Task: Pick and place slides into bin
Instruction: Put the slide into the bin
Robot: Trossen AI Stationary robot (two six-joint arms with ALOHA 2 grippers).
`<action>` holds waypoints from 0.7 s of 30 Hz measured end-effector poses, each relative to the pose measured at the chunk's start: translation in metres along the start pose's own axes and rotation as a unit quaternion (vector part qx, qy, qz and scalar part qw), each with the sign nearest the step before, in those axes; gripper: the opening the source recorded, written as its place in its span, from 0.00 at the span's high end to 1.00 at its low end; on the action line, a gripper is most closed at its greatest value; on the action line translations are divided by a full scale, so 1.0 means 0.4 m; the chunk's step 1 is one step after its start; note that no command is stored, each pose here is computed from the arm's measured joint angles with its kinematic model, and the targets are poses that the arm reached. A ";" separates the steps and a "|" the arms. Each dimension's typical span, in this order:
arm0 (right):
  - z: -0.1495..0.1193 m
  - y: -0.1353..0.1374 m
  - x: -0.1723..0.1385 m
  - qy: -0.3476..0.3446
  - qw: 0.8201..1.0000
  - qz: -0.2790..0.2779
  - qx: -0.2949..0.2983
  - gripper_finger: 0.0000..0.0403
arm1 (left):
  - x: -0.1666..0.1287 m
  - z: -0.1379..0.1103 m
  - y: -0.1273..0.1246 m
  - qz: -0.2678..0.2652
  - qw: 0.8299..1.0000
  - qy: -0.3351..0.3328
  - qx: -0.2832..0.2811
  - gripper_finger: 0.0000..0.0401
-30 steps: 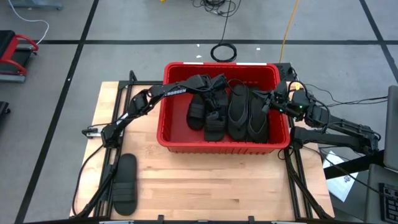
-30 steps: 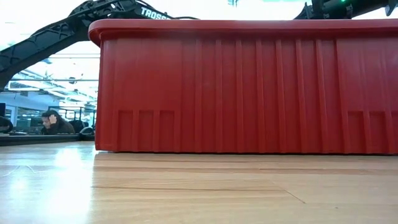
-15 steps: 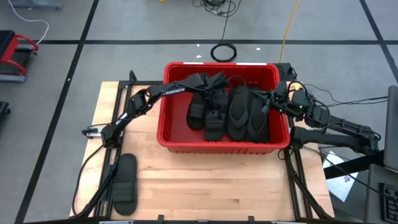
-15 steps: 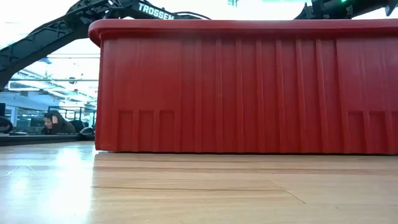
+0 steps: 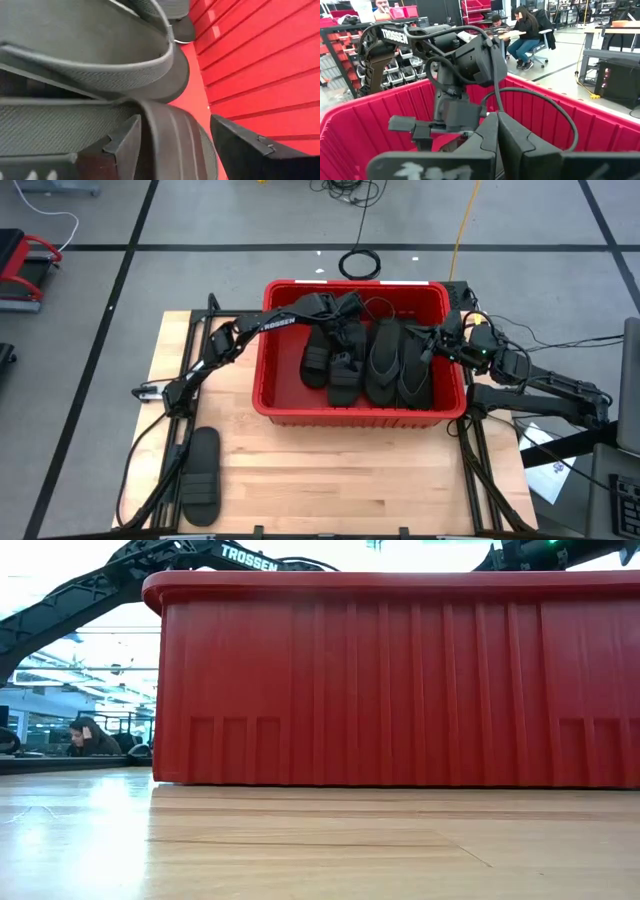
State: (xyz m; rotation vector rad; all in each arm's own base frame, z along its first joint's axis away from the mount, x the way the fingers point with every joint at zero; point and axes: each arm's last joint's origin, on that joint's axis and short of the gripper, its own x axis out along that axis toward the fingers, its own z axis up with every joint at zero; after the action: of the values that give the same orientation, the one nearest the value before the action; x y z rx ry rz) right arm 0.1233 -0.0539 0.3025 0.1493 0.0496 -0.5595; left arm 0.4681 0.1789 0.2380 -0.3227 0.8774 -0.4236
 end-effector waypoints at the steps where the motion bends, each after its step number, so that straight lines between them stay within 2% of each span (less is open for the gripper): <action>1: 0.000 0.000 0.000 0.000 1.000 0.000 0.000 0.99 | -0.012 0.000 0.000 0.002 1.000 -0.001 -0.005 0.42; 4: -0.003 0.000 0.000 0.006 1.000 0.000 -0.001 0.99 | -0.079 0.016 -0.017 0.034 0.999 -0.019 -0.002 0.42; 7: -0.007 0.000 -0.001 0.015 1.000 0.009 0.006 0.99 | -0.182 0.046 -0.070 0.087 0.995 -0.051 0.024 0.41; 10: -0.005 0.000 -0.006 0.011 1.000 0.011 0.007 0.99 | -0.300 0.070 -0.158 0.129 0.985 -0.092 0.070 0.42; 12: -0.002 -0.001 -0.012 0.006 1.000 0.012 0.003 0.99 | -0.387 0.079 -0.247 0.147 0.973 -0.120 0.129 0.45; 15: 0.003 -0.004 -0.025 -0.006 1.000 0.012 -0.018 0.99 | -0.501 0.080 -0.418 0.168 0.945 -0.173 0.221 0.58; 17: 0.005 -0.006 -0.034 -0.009 0.999 0.015 -0.031 0.99 | -0.549 0.076 -0.524 0.154 0.932 -0.214 0.250 0.71; 19: 0.005 -0.007 -0.042 -0.010 0.999 0.022 -0.044 0.99 | -0.568 0.063 -0.599 0.126 0.934 -0.232 0.239 0.86; 21: 0.005 -0.006 -0.044 -0.010 0.998 0.034 -0.051 0.99 | -0.551 0.044 -0.638 0.094 0.953 -0.215 0.192 0.96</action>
State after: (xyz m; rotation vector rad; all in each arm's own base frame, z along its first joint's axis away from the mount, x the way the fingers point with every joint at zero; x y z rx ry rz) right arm 0.1070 -0.0471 0.3059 0.0470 0.0540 -0.4891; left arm 0.3003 0.0650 0.5077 0.0325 0.3801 -0.3214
